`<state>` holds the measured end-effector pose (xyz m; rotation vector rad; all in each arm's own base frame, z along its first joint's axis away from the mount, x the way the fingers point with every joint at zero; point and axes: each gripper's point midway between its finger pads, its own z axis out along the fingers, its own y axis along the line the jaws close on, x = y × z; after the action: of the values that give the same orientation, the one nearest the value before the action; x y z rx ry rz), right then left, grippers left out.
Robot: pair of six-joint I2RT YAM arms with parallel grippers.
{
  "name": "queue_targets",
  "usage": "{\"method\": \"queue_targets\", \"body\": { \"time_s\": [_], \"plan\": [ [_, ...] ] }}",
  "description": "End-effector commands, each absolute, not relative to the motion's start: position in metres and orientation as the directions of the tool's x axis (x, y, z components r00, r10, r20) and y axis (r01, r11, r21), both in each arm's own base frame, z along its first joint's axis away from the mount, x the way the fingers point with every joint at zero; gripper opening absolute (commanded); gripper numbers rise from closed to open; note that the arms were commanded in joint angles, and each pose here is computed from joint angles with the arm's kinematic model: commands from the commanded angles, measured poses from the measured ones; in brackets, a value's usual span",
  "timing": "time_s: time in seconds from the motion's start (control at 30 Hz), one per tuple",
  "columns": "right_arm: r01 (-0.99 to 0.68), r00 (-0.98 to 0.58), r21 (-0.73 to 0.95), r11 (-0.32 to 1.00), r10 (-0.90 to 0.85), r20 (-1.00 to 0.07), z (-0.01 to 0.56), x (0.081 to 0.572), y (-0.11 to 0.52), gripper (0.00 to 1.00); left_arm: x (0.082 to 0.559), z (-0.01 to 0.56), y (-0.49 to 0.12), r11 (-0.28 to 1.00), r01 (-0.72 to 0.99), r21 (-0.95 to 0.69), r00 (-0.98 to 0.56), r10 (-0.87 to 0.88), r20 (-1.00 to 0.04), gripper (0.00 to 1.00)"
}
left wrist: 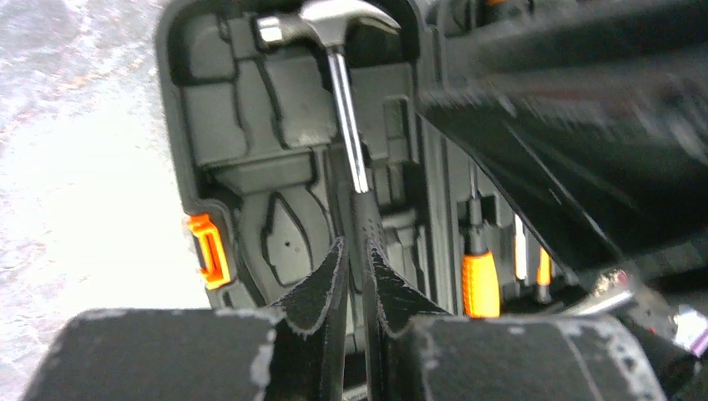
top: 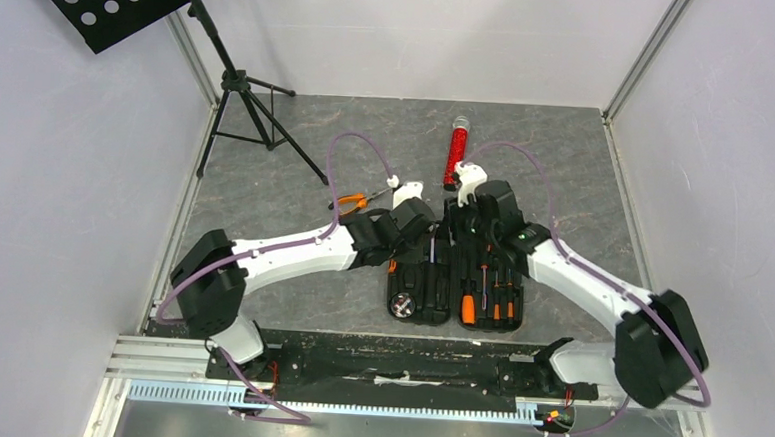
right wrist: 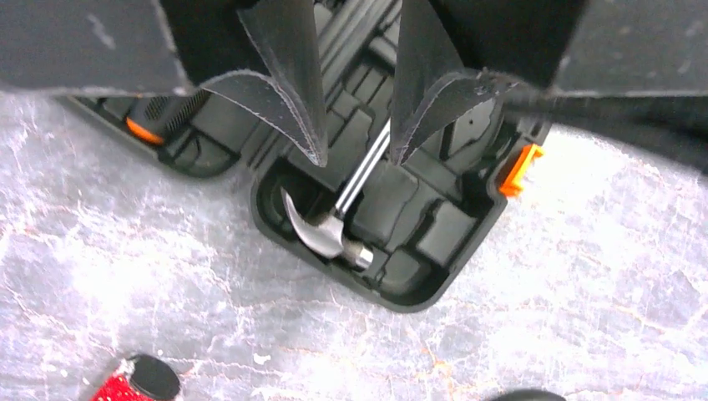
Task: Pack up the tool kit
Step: Place the hammer in the toolbox.
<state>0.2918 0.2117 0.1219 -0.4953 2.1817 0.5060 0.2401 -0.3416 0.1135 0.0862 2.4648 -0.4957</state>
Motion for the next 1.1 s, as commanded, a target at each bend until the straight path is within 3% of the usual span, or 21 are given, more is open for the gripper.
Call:
{"method": "queue_targets", "body": {
  "time_s": [0.0,0.37,0.77,0.93,1.07],
  "plan": [
    [-0.535,-0.536,0.211,0.818,-0.136,-0.833,0.138,0.325,0.236,0.34,0.228,0.147,-0.365,0.848,0.303,-0.435,-0.764,-0.057,-0.643,0.16],
    [-0.497,-0.618,0.263,0.827,-0.124,-0.776,0.076,0.334,0.236,0.26,0.199,0.1,-0.392,0.812,0.368,-0.454,-0.841,0.082,-0.535,0.16],
    [-0.398,-0.74,0.356,0.845,-0.067,-0.67,0.024,0.306,0.209,0.23,0.192,0.031,-0.367,0.906,0.2,-0.373,-0.934,0.062,-0.352,0.04],
    [-0.387,-0.767,0.397,0.832,-0.051,-0.64,0.021,0.304,0.208,0.21,0.194,0.033,-0.365,0.892,0.183,-0.413,-0.936,0.03,-0.349,0.02],
    [-0.45,-0.713,0.401,0.798,-0.05,-0.7,0.059,0.317,0.219,0.21,0.202,0.062,-0.377,0.846,0.243,-0.475,-0.908,0.026,-0.419,0.04]
  ]
}}
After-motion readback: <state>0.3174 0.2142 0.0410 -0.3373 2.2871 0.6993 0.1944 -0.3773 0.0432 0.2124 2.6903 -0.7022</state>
